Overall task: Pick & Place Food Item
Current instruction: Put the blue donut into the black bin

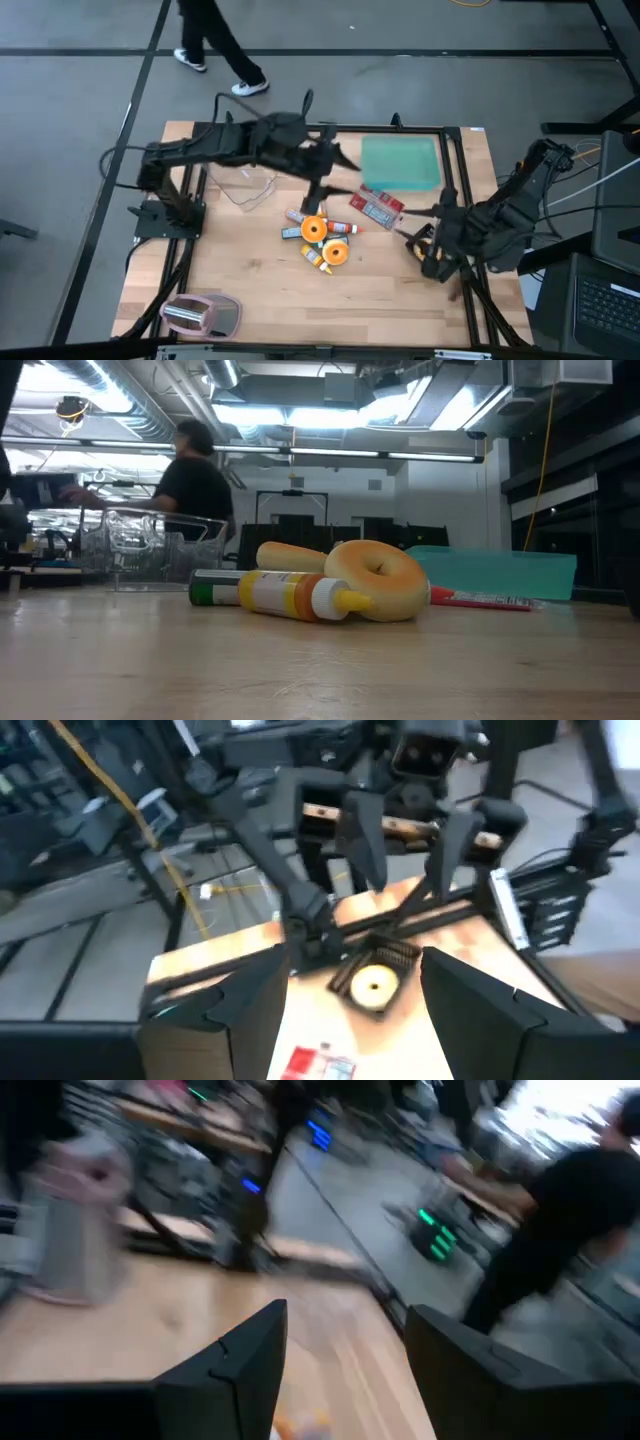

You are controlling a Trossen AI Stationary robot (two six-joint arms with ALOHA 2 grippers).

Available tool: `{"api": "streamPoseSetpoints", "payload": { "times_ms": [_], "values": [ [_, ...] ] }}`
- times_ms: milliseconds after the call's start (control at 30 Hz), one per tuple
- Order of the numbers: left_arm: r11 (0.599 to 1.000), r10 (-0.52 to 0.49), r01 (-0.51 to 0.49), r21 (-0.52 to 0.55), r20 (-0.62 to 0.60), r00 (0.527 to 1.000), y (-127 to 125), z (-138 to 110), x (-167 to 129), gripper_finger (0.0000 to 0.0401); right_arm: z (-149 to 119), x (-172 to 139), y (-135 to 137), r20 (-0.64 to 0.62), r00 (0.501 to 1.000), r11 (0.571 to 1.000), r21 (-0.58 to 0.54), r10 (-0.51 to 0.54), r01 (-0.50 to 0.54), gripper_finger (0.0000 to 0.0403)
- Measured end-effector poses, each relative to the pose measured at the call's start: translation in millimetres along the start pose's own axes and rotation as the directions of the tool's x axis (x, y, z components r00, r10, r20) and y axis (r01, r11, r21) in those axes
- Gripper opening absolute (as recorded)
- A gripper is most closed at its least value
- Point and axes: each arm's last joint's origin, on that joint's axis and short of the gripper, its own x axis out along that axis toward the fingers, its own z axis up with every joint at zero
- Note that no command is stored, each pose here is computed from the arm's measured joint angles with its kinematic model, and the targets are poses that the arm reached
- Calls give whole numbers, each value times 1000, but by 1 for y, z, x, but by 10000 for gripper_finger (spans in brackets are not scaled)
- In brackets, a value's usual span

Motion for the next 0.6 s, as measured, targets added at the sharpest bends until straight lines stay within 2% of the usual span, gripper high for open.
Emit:
{"api": "streamPoseSetpoints", "payload": {
  "times_ms": [67,133,233,333,433,500,600],
  "values": [
    [1000,4,-4,8,52,999,-10,-5,-5,223,11,-2,3,77,991,994,-10,106,-105,201],
    [1000,11,-12,9,130,991,-21,-12,-11,223,21,-4,4,169,962,977,-16,214,-215,201],
    [1000,14,-18,14,206,978,-38,-36,-22,223,27,-6,5,237,921,951,-72,310,-302,201],
    [997,72,-68,-28,237,969,-53,-78,-28,223,21,-4,7,222,923,949,-94,316,-302,201],
    [988,138,-112,-109,278,951,-61,-127,-32,223,3,6,13,183,929,947,-69,320,-313,201],
    [975,186,-144,-167,273,944,-64,-159,-35,223,-18,16,18,154,941,954,-26,300,-300,201],
    [951,231,-178,-254,196,953,-71,-205,-35,223,-49,30,22,151,955,961,74,253,-267,201]
  ]
}}
